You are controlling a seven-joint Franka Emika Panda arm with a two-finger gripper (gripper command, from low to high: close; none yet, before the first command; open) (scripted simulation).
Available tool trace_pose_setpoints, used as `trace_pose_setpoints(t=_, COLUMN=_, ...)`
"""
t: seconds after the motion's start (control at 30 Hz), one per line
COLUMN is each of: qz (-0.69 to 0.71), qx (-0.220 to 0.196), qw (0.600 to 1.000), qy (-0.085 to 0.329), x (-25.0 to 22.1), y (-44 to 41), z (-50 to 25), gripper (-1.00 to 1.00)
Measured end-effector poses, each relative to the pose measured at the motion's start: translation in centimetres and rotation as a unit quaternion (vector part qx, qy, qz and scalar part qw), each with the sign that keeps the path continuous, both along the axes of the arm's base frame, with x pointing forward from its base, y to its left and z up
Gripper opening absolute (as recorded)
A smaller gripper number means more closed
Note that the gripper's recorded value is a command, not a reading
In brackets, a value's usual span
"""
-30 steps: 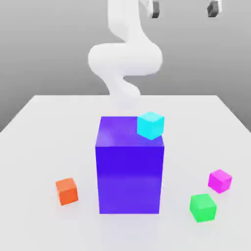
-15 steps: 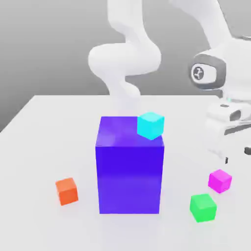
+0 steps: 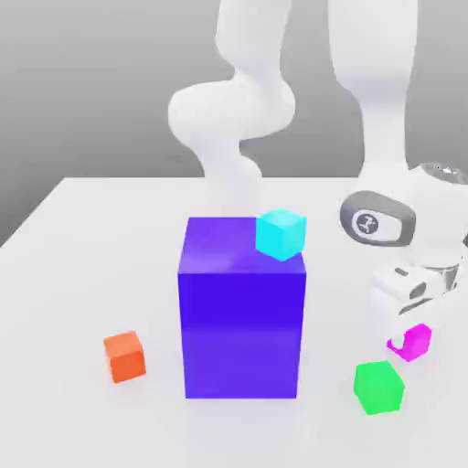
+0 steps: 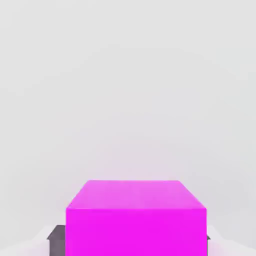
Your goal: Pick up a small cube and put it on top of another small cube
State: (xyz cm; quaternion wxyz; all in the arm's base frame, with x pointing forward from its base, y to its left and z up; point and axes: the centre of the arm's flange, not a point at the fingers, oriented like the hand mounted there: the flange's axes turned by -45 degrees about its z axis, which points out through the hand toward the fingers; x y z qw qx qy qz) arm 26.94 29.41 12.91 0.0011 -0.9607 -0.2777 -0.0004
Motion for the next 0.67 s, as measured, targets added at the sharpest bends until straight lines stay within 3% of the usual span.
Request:
trace_pose_setpoints(t=0.2, qz=-0.001, qx=-0.001, qw=1.000, qy=0.000, x=0.1, y=0.0, z=5.5, gripper=-1.00)
trace_pose_setpoints(t=0.37, qz=-0.118, qx=-0.003, qw=0.993, qy=-0.001, x=10.1, y=-7.9, z=10.4, gripper=-1.00)
trace_pose_setpoints(t=0.53, qz=-0.122, qx=-0.001, qw=0.993, qy=0.000, x=11.2, y=-8.4, z=6.7, gripper=-1.00)
trace_pose_setpoints(t=0.57, qz=-0.121, qx=-0.001, qw=0.993, qy=0.000, x=11.1, y=-8.4, z=5.6, gripper=1.00)
trace_pose_setpoints(t=0.67, qz=-0.121, qx=-0.001, qw=0.993, qy=0.000, x=11.1, y=-8.4, z=5.6, gripper=1.00)
